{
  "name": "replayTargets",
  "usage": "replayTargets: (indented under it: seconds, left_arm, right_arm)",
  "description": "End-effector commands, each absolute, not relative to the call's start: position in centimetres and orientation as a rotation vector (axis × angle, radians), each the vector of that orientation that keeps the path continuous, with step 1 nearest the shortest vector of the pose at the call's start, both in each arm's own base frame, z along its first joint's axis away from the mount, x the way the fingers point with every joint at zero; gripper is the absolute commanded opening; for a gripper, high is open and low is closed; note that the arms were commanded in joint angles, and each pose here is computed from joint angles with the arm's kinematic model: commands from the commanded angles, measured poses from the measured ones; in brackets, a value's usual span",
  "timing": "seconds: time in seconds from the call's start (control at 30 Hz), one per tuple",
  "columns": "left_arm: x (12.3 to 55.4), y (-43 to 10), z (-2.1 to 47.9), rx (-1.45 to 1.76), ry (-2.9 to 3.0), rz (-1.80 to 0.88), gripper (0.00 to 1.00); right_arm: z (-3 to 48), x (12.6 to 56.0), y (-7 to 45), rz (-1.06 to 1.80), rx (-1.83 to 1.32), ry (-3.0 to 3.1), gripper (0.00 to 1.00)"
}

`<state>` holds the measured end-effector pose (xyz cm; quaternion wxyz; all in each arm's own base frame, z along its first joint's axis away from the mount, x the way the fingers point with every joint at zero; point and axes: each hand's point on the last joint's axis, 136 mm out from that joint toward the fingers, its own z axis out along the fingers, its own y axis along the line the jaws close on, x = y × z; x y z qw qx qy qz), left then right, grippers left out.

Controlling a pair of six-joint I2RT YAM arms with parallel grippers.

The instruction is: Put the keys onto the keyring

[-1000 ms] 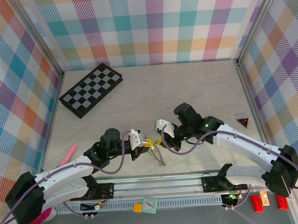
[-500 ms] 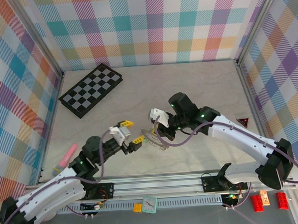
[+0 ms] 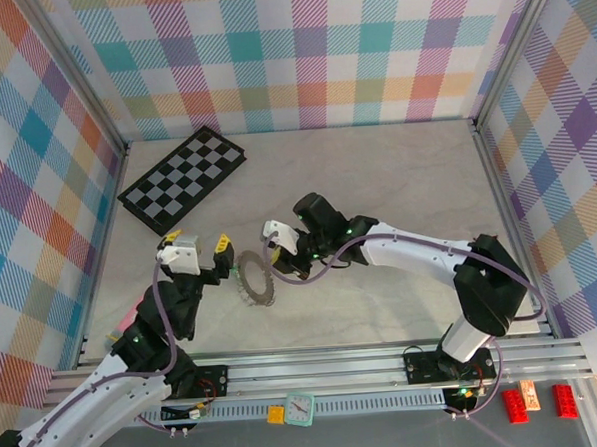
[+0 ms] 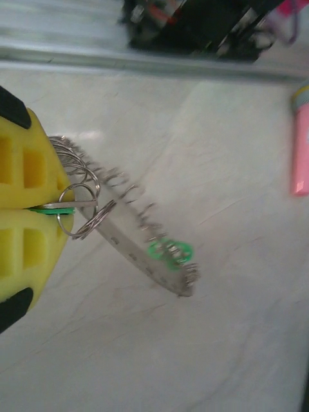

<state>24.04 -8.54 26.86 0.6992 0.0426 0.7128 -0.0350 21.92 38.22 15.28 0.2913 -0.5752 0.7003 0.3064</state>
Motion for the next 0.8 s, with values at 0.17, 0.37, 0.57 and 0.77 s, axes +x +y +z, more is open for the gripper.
replayTargets:
  seconds: [0.17,0.37,0.57,0.77]
  left_arm:
    - [27.3,-6.2,21.9,-0.081,1.724,0.042,0.92]
    - [29.6,-5.0,18.8,-0.078,1.821,0.148,0.94]
    - [31.6,-3.6,16.9,-0.081,1.853,0.226,0.95]
    - [33.5,-1.4,15.0,-0.135,1.848,0.289,0.95]
  right_arm:
    - [7.4,22.8,28.9,0.293,-1.749,2.052,0.0]
    - [4.1,23.3,25.5,0.076,-1.791,2.114,0.2]
    - [4.9,24.1,23.8,0.127,-1.676,2.151,0.43]
    - [14.1,29.7,20.4,0.336,-0.953,1.952,0.67]
